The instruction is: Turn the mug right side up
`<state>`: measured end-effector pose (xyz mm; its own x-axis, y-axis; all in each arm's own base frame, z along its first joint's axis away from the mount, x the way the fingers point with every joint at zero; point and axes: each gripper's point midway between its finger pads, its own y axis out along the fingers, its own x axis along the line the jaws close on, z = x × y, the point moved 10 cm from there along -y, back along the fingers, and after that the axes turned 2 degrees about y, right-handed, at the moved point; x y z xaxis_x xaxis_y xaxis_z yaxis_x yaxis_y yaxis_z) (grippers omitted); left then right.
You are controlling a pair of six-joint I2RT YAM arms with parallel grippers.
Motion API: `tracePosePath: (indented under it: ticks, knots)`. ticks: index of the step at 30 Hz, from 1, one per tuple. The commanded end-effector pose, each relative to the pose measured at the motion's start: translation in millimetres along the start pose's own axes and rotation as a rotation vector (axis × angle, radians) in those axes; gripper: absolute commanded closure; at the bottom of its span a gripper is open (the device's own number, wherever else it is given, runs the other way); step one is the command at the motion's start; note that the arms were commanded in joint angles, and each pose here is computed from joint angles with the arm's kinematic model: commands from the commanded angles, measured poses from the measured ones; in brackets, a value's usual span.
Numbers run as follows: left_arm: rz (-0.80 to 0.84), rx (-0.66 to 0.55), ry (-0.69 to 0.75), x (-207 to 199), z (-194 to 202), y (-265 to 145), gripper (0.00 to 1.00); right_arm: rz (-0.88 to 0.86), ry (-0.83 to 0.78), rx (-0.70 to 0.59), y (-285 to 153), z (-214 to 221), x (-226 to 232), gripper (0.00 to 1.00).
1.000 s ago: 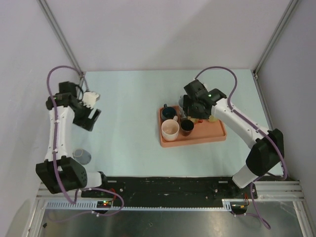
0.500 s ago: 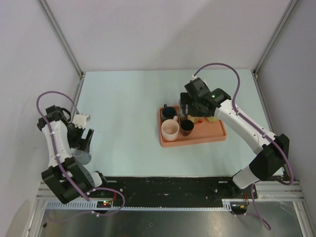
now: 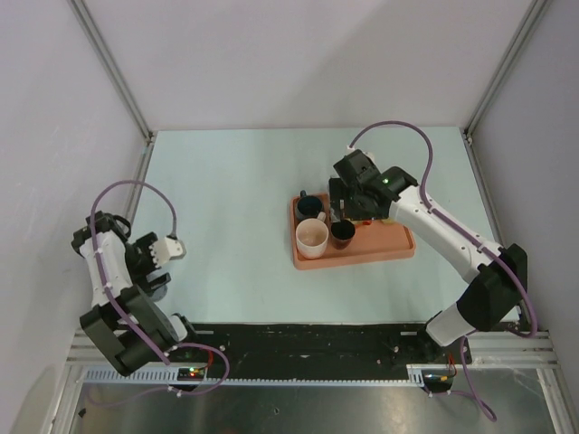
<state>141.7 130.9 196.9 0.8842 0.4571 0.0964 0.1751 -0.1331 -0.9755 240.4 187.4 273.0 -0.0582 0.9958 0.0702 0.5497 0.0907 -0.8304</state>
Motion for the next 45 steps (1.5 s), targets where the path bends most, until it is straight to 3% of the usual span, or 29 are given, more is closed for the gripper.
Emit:
tracePosePath:
  ticks: [1, 6, 17, 20, 22, 24, 27, 33, 37, 45]
  knots:
    - [0.059, -0.009, 0.220, 9.6, 3.2, 10.8, 0.00, 0.009, -0.002, -0.025, -3.8, 1.2, -3.3, 0.11]
    - [0.114, 0.010, 0.235, 14.7, 6.8, 20.5, 0.03, 0.009, -0.006, -0.014, -0.9, 2.7, -2.4, 0.11]
    - [0.152, -0.007, 0.174, 25.2, 9.1, 36.3, 0.40, 0.007, -0.014, -0.007, 2.6, 2.9, -1.2, 0.11]
    - [0.166, -0.027, 0.130, 23.1, 7.0, 40.5, 0.60, 0.012, -0.014, -0.008, 1.9, 2.8, -2.2, 0.11]
    - [0.168, -0.043, 0.112, 21.0, 5.2, 42.1, 0.85, 0.013, -0.015, -0.009, 1.3, 3.0, -2.7, 0.11]
    - [0.169, -0.056, 0.092, 18.6, 1.9, 43.5, 0.96, 0.013, -0.017, -0.010, 0.8, 2.7, -2.8, 0.11]
    - [0.142, -0.095, 0.032, 22.2, -9.1, 40.1, 0.99, 0.008, -0.015, -0.017, -2.2, 0.8, -2.1, 0.12]
    - [0.044, -0.243, -0.259, 46.5, -49.5, 23.4, 1.00, -0.048, 0.001, -0.070, -18.3, -9.3, 5.3, 0.12]
    - [0.070, -0.282, -0.423, 56.7, -78.6, 23.7, 1.00, -0.092, 0.000, -0.089, -27.4, -13.7, 13.2, 0.12]
    - [0.090, -0.429, -0.494, 62.3, -153.4, -6.0, 1.00, -0.270, 0.020, -0.129, -46.6, -21.5, 33.8, 0.12]
